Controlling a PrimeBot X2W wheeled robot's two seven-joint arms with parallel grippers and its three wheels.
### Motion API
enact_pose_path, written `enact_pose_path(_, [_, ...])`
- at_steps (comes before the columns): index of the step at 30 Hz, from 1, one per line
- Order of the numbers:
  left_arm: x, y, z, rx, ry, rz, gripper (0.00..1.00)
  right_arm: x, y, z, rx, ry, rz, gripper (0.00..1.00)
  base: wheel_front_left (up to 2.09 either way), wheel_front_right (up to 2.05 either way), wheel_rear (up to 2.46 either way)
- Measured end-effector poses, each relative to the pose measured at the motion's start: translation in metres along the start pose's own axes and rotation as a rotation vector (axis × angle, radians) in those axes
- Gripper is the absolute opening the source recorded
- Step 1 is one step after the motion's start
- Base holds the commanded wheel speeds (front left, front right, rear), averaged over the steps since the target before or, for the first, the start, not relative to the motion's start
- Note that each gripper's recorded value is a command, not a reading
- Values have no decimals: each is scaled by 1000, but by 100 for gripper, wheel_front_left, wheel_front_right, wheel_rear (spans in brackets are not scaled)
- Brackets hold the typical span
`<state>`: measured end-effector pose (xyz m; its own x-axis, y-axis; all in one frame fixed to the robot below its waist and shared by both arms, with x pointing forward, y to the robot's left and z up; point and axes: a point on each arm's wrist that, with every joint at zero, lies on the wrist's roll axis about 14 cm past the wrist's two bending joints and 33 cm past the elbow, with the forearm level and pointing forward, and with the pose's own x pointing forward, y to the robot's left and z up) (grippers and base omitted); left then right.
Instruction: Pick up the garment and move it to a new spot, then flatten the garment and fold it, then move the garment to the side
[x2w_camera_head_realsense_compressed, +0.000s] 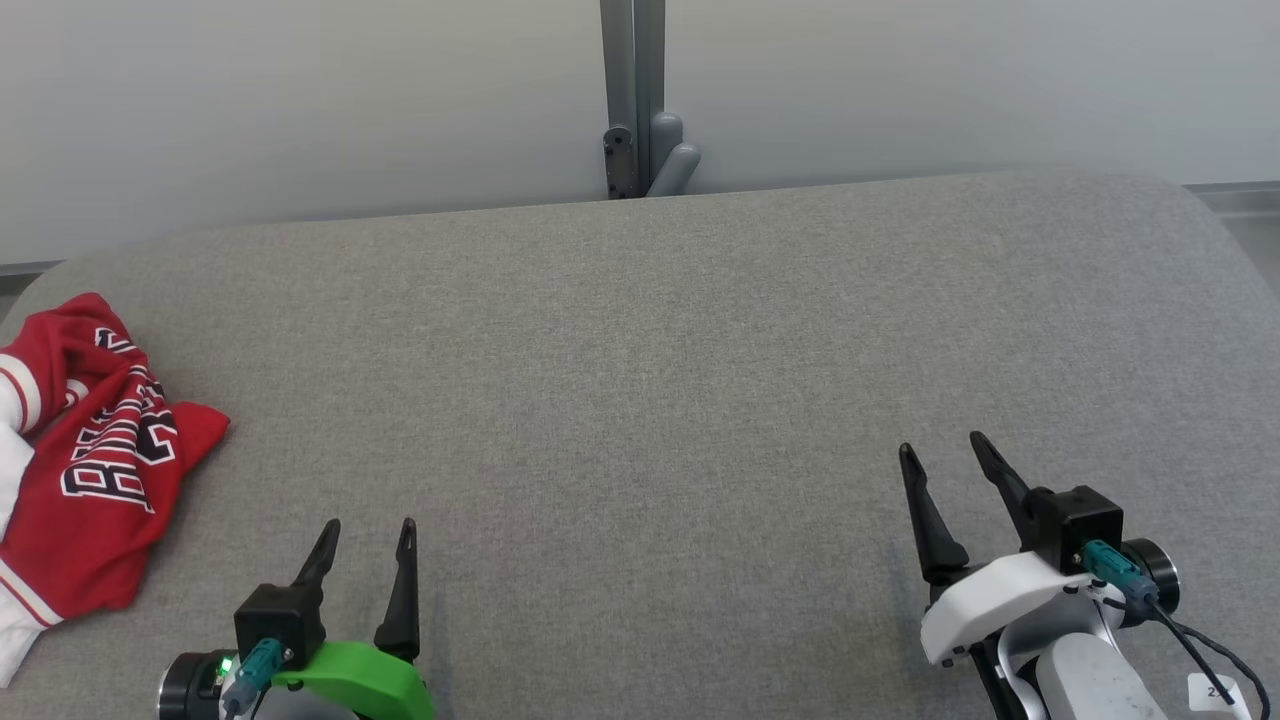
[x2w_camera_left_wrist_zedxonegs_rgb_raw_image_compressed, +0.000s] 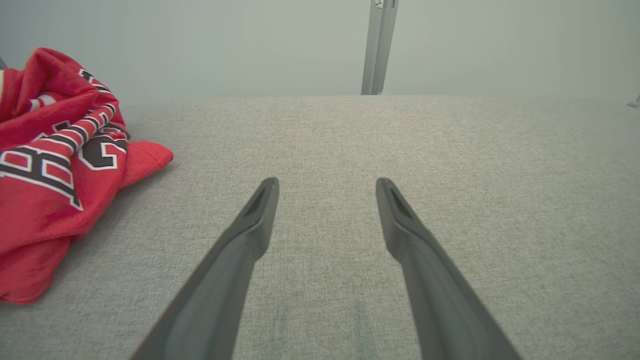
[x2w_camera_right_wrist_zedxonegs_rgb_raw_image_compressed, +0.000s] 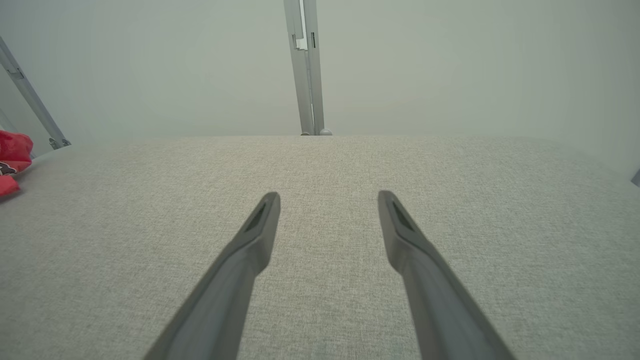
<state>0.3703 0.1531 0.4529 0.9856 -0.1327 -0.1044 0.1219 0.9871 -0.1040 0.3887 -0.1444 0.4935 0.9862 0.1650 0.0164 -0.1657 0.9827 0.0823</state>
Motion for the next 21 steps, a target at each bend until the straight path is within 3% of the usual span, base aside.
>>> enact_pose_path(21, [-2,1,1,83,-10,-5,100,3,9,3,-100,-17,42,100,0,0,0])
